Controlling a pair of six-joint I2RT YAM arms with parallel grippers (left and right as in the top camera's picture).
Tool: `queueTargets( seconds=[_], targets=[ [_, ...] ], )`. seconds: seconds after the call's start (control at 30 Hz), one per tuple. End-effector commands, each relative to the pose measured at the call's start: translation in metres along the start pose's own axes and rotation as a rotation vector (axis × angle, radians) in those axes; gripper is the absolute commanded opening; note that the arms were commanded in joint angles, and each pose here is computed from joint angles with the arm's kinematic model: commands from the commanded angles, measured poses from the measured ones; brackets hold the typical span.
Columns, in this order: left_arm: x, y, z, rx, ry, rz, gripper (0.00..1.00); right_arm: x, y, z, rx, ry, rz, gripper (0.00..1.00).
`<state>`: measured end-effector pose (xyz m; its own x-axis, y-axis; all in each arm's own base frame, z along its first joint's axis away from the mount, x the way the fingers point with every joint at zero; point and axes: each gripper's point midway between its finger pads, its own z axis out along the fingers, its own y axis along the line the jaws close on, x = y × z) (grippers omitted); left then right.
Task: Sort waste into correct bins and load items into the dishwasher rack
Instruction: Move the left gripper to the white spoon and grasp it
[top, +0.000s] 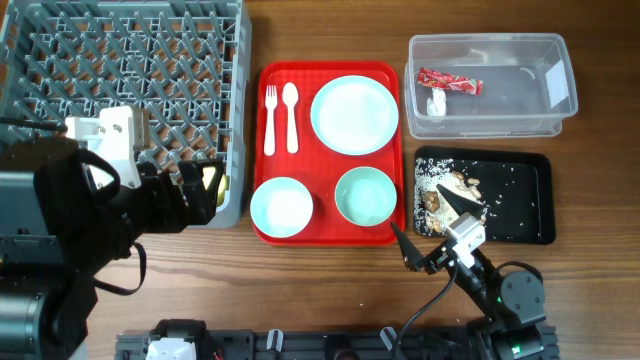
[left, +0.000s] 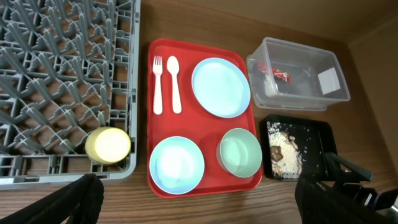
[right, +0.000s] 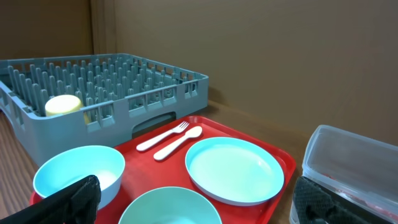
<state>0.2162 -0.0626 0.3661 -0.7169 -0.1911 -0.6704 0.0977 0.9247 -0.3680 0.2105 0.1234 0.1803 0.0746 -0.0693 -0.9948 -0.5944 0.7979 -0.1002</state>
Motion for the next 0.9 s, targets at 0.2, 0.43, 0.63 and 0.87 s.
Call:
queueTargets(
  seconds=[0.2, 0.43, 0.63, 0.87],
  targets=[
    [-0.015, -0.025, -0.003, 0.138, -0.042, -0.162, 1.0, 0.001, -0.002, 0.0, 0.012, 0.002, 0.015, 1.0],
    [-0.002, -0.005, 0.039, -0.005, 0.113, -0.166, 1.0, 0.001, -0.002, 0.0, 0.012, 0.002, 0.015, 1.0],
    [0.008, -0.002, 0.108, -0.104, 0.284, -0.113, 1.0, 0.001, -0.002, 0.0, 0.012, 0.002, 0.015, 1.0],
    [0.016, 0.001, 0.207, -0.247, 0.365, 0.001, 0.92, 0.001, -0.002, 0.0, 0.012, 0.002, 0.015, 1.0]
  ],
)
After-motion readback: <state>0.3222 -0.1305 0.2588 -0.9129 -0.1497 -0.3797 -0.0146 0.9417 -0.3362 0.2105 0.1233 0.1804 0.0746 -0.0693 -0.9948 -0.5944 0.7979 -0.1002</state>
